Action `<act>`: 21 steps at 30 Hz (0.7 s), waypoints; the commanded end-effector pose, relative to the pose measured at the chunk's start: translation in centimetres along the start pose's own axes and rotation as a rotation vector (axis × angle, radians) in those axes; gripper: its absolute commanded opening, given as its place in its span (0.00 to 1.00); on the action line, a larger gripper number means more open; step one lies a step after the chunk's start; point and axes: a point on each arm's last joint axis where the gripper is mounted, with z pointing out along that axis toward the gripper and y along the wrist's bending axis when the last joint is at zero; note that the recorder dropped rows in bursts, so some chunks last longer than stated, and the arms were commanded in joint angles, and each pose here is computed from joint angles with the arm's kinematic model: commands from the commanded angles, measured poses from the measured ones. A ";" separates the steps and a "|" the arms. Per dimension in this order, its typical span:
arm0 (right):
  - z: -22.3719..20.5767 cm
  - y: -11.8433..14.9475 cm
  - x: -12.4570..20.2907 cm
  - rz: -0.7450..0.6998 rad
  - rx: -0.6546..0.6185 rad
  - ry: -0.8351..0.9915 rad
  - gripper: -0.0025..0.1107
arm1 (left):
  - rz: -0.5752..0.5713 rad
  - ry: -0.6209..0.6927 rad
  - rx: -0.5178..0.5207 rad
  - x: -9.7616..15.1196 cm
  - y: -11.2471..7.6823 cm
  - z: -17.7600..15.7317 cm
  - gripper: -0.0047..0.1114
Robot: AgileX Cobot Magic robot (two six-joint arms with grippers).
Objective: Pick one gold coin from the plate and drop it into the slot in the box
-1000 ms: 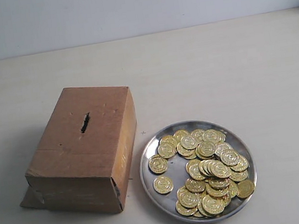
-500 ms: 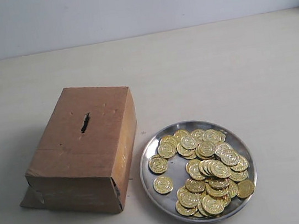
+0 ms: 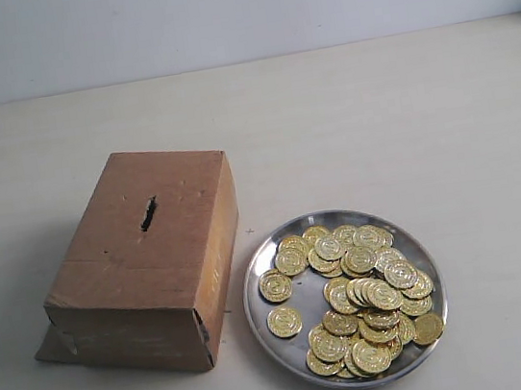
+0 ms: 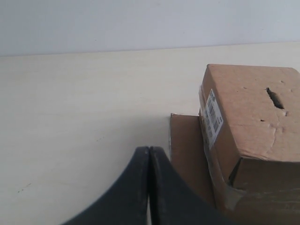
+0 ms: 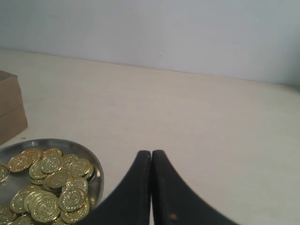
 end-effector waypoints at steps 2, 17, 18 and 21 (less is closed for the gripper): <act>0.0 -0.2 0.2 0.022 0.029 0.003 0.02 | -0.003 -0.015 0.007 0.0 -0.1 0.0 0.04; 0.0 -0.2 0.2 -0.050 0.026 0.006 0.02 | -0.003 -0.015 0.007 0.0 -0.1 0.0 0.04; 0.0 -0.2 0.2 -0.050 0.026 0.006 0.02 | -0.003 -0.015 0.007 0.0 -0.1 0.0 0.04; 0.0 -0.2 0.2 -0.048 0.026 0.008 0.02 | -0.003 -0.015 0.007 0.0 -0.1 0.0 0.04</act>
